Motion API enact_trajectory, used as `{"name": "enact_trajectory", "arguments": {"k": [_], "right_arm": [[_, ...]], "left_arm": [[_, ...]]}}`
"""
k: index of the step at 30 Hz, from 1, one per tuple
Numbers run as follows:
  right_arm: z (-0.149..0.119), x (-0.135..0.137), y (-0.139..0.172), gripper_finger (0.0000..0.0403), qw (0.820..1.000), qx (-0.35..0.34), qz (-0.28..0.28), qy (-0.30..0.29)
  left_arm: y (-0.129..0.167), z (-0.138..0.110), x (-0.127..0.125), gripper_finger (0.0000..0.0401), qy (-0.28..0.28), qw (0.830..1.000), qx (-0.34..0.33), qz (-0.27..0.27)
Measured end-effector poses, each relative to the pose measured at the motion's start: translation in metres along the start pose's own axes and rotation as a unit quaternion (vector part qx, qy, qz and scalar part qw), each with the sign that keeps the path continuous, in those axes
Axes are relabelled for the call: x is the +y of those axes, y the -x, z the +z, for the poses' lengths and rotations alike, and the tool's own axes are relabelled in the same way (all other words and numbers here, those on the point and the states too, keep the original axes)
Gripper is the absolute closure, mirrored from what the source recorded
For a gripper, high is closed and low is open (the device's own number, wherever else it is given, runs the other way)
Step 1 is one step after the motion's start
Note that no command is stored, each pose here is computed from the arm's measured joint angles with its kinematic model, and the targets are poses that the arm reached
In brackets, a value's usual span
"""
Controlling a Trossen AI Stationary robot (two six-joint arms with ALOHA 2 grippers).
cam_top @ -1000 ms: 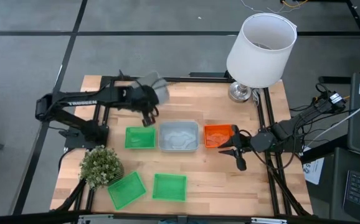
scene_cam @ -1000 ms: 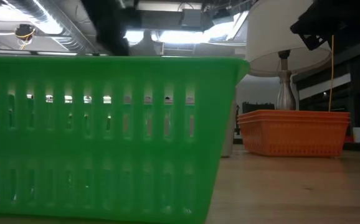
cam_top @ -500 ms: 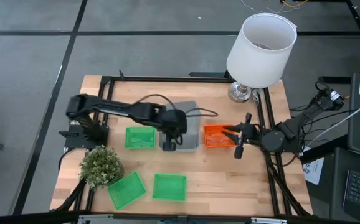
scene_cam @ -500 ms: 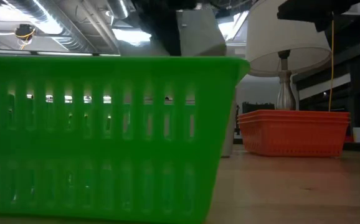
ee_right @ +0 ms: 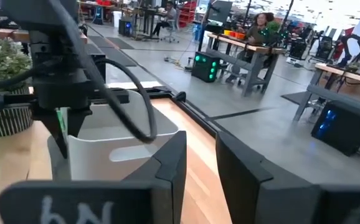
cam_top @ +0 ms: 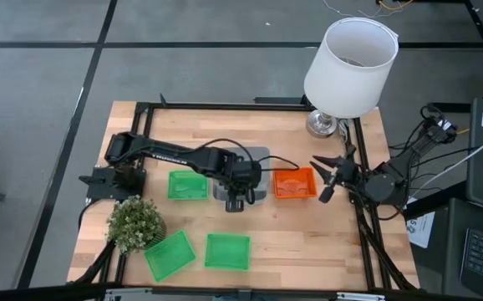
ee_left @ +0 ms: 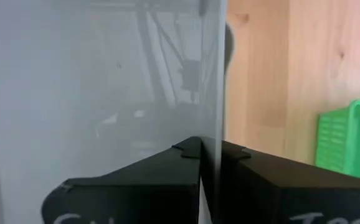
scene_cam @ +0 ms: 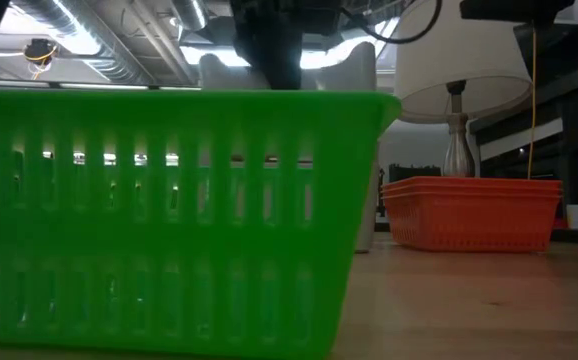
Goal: Stack baskets by color
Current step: Stack the top gray bin on top of the bottom gray bin
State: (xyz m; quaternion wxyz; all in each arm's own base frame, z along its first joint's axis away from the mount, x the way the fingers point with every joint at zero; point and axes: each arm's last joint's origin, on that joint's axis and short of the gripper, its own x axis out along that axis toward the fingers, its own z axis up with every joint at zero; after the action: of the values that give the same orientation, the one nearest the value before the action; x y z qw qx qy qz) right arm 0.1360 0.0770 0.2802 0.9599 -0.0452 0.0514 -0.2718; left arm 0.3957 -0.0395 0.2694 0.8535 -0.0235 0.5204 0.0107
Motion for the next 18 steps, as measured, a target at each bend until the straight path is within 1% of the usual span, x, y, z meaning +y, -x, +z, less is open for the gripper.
{"name": "enact_trajectory", "arguments": {"k": [3, 5, 8, 11, 18], "right_arm": [[0.000, 0.000, 0.000, 0.0315, 1.000, 0.000, 0.000, 0.001], [0.000, -0.001, 0.000, 0.0315, 1.000, -0.002, -0.010, 0.002], [0.001, -0.003, 0.000, 0.0315, 0.999, -0.005, -0.050, 0.012], [0.001, -0.005, 0.001, 0.0315, 0.996, -0.007, -0.087, 0.026], [0.001, -0.005, 0.001, 0.0315, 0.996, -0.007, -0.090, 0.027]], "left_arm": [[-0.004, -0.003, -0.008, 0.0401, 0.005, 1.000, 0.014, -0.003], [-0.007, -0.006, -0.012, 0.0401, 0.006, 1.000, 0.025, -0.007], [-0.010, -0.004, -0.015, 0.0401, 0.015, 1.000, 0.019, 0.005], [-0.011, -0.008, -0.013, 0.0401, 0.013, 0.999, 0.035, 0.022], [-0.011, -0.006, -0.010, 0.0401, 0.015, 0.999, 0.029, 0.024]]}}
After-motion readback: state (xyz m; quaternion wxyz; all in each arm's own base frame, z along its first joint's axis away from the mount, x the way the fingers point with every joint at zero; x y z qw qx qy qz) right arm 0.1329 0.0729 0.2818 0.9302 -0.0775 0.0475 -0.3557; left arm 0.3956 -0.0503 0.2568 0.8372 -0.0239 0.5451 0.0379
